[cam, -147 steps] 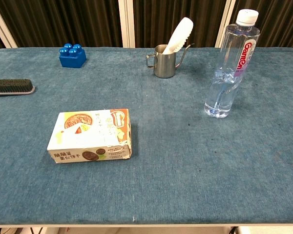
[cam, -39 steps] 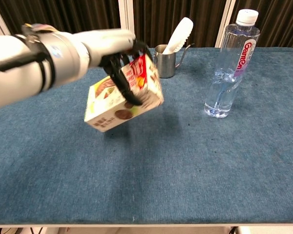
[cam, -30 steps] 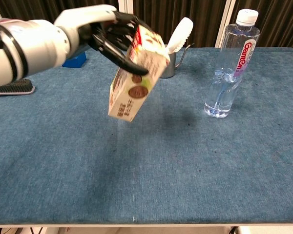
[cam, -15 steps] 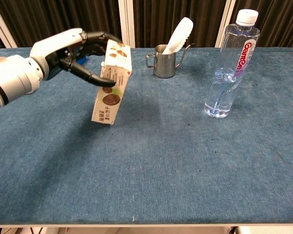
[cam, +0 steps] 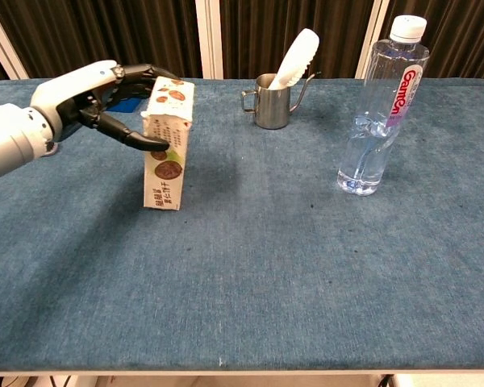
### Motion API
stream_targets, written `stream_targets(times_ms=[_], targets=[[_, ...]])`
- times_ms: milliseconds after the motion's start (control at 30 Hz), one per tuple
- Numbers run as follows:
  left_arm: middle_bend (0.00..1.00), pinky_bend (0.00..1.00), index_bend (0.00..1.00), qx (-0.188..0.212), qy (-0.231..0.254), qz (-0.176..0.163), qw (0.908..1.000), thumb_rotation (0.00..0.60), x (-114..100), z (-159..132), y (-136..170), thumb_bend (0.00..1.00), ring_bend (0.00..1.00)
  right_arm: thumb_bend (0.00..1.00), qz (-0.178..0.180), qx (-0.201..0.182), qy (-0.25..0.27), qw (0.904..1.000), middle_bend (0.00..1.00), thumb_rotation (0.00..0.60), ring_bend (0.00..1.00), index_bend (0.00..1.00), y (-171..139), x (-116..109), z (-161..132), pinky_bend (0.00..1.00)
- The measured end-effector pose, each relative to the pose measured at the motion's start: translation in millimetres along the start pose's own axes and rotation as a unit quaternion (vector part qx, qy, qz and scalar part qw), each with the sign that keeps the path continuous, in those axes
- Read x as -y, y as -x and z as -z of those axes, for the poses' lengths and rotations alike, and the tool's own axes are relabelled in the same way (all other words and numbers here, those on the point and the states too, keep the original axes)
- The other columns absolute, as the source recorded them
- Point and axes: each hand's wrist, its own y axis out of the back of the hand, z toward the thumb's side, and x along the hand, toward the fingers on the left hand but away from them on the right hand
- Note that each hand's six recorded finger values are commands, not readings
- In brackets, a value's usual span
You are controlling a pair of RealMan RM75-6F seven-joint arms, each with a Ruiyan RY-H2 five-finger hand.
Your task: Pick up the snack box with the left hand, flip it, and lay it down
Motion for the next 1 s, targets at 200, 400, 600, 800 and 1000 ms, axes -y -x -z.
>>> stream_targets(times_ms=[200, 400, 600, 800, 1000], targets=[[0.04, 0.0, 0.0, -0.01, -0.011, 0.002, 0.9999, 0.6, -8, 8, 7, 0.0, 0.0, 0.22, 0.002, -0.003, 0.0, 1.0, 0.06, 0.6, 0.0, 0.0, 0, -1, -1, 0.03], [0.0, 0.0, 0.0, -0.014, -0.027, 0.002, 0.9995, 0.6, -20, 9, 15, 0.0, 0.0, 0.22, 0.003, -0.005, 0.001, 1.0, 0.06, 0.6, 0.0, 0.0, 0, -1, -2, 0.03], [0.0, 0.0, 0.0, -0.01, -0.058, 0.005, 0.9983, 0.6, -32, 1, 23, 0.0, 0.0, 0.22, 0.001, -0.007, 0.003, 1.0, 0.06, 0.6, 0.0, 0.0, 1, 0, -2, 0.03], [0.0, 0.0, 0.0, -0.003, -0.108, 0.008, 0.9941, 0.6, -42, -19, 28, 0.0, 0.0, 0.22, 0.0, -0.01, 0.004, 0.9999, 0.06, 0.6, 0.0, 0.0, 2, 1, -4, 0.03], [0.0, 0.0, 0.0, -0.008, -0.174, 0.019, 0.9846, 0.6, -45, -45, 27, 0.0, 0.0, 0.22, 0.0, -0.01, 0.004, 0.9999, 0.06, 0.6, 0.0, 0.0, 3, 1, -4, 0.03]])
